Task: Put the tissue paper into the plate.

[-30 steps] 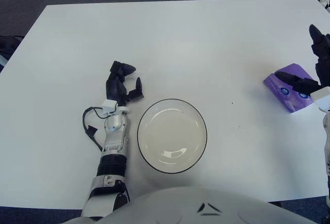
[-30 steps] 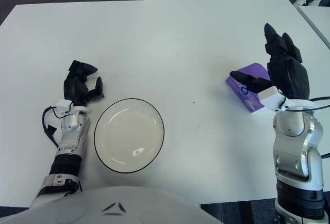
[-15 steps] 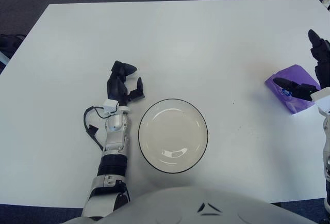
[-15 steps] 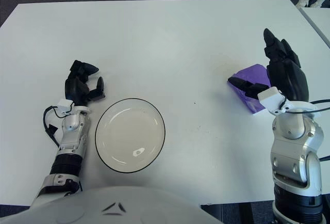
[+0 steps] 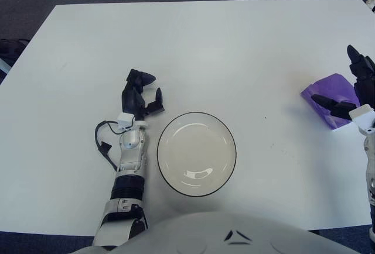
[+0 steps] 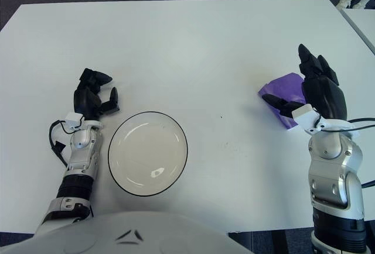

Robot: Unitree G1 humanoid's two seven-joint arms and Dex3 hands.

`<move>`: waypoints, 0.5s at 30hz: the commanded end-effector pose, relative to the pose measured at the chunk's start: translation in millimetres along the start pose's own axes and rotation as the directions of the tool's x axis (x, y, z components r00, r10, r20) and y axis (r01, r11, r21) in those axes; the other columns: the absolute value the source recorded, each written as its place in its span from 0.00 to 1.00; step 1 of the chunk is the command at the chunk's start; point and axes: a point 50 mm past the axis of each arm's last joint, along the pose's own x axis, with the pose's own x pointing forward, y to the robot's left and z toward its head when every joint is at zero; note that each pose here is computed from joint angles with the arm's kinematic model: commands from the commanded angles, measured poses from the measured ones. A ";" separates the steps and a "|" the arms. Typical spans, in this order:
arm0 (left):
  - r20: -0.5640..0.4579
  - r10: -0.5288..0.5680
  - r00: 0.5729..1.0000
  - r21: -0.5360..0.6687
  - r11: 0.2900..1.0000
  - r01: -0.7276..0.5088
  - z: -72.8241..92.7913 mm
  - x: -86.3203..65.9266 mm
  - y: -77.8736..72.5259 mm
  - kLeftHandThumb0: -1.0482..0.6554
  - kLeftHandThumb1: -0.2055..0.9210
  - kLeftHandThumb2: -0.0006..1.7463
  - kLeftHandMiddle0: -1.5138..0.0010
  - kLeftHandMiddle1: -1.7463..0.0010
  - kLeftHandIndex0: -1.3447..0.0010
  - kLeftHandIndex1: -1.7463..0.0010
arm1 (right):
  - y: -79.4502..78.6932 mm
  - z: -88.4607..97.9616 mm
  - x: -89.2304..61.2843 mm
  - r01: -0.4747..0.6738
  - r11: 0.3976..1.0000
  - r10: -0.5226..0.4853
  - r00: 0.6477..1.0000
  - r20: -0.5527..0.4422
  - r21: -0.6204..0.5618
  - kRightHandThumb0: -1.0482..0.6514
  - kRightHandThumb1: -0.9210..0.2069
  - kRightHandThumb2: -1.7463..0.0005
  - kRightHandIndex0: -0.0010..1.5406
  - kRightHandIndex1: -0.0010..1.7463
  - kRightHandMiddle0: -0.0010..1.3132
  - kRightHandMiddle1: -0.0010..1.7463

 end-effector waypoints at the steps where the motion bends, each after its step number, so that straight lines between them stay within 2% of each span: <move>1: -0.327 0.076 0.942 0.056 0.997 -0.061 -55.6 -62.6 25.7 0.61 0.41 0.76 0.55 0.12 0.62 0.00 | 7.1 -12.3 1.0 -0.011 1.000 0.011 1.000 -0.025 -0.014 0.00 0.23 0.74 0.00 0.00 0.00 0.00; 15: -0.317 0.078 0.945 0.052 0.997 -0.064 -54.1 -62.6 27.2 0.61 0.41 0.76 0.54 0.13 0.61 0.00 | 16.8 -30.3 6.7 -0.035 0.999 0.034 0.998 -0.057 -0.020 0.00 0.21 0.75 0.00 0.00 0.00 0.00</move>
